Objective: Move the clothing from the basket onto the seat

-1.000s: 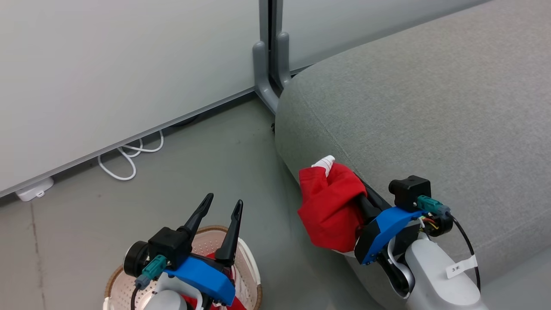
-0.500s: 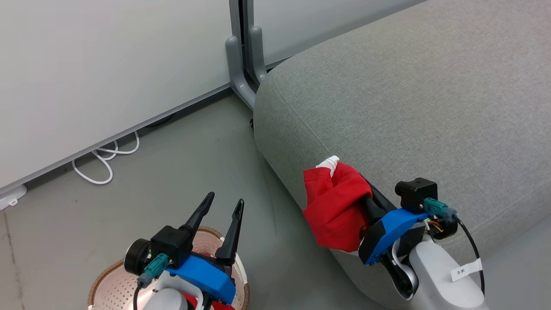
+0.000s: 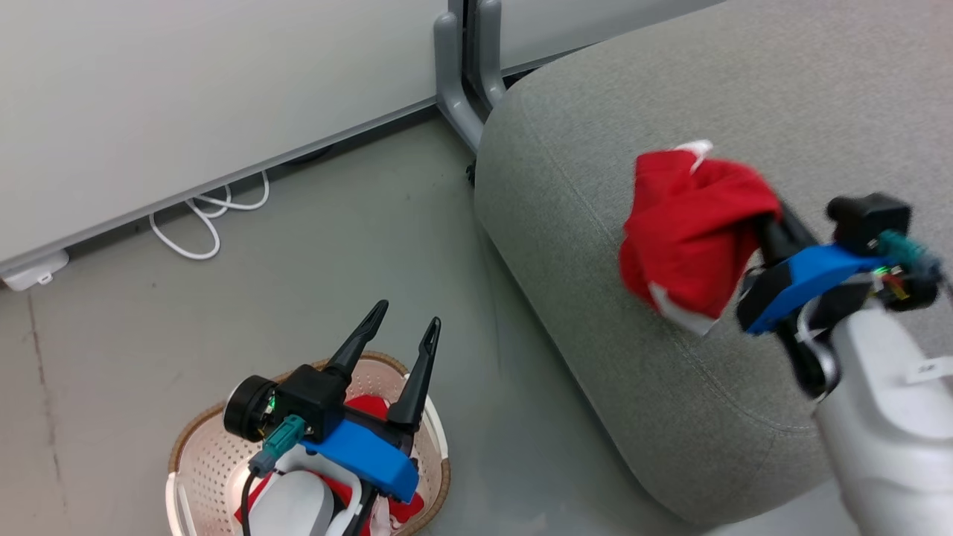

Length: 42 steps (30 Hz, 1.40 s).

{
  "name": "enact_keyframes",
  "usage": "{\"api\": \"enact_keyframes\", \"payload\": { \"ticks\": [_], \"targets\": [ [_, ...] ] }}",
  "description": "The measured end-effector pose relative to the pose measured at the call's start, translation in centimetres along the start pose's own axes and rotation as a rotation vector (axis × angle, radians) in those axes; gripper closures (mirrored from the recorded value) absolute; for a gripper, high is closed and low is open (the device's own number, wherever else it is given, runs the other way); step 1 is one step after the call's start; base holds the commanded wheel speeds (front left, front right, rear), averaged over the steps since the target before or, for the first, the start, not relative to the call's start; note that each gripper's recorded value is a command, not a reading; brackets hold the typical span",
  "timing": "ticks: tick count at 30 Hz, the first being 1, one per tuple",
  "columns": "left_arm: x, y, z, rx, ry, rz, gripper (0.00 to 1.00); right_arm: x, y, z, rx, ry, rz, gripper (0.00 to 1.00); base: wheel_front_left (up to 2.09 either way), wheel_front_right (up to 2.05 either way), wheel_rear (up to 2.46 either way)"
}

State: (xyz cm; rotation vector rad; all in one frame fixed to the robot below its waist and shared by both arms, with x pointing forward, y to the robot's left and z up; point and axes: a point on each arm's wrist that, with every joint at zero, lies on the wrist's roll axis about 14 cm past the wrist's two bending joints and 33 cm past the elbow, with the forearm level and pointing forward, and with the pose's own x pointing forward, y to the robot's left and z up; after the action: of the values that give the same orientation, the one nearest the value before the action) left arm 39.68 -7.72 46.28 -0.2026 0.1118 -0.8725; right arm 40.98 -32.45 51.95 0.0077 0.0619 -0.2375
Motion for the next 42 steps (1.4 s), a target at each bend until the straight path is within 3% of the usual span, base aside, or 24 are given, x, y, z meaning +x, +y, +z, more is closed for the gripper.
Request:
{"api": "enact_keyframes", "payload": {
  "ticks": [5, 14, 24, 33, 42],
  "targets": [
    [0.3, 1.6, -0.2, 0.0, -0.008, 0.008, 0.0, 3.2, -4.7, 3.4, -0.056, -0.046, -0.102, 1.0, 0.0, 0.0, 0.0],
    [0.5, 5.8, -1.8, 0.008, 0.005, 0.043, 0.0, 7.9, -10.4, 4.9, -0.06, -0.086, -0.256, 1.0, 0.0, 0.0, 0.0],
    [0.9, 9.7, -4.2, 0.003, 0.02, 0.063, 0.0, 11.5, -13.4, 0.8, -0.018, -0.096, -0.39, 1.0, 0.0, 0.0, 0.0],
    [1.1, 10.8, -6.1, -0.014, 0.043, 0.046, 0.0, 11.3, -13.5, -7.5, -0.034, 0.087, -0.442, 1.0, 0.0, 0.0, 0.0],
    [0.8, 10.6, -5.7, -0.011, 0.042, 0.048, 0.0, 11.2, -12.7, -8.5, -0.051, 0.128, -0.424, 1.0, 0.0, 0.0, 0.0]
  ]
}}
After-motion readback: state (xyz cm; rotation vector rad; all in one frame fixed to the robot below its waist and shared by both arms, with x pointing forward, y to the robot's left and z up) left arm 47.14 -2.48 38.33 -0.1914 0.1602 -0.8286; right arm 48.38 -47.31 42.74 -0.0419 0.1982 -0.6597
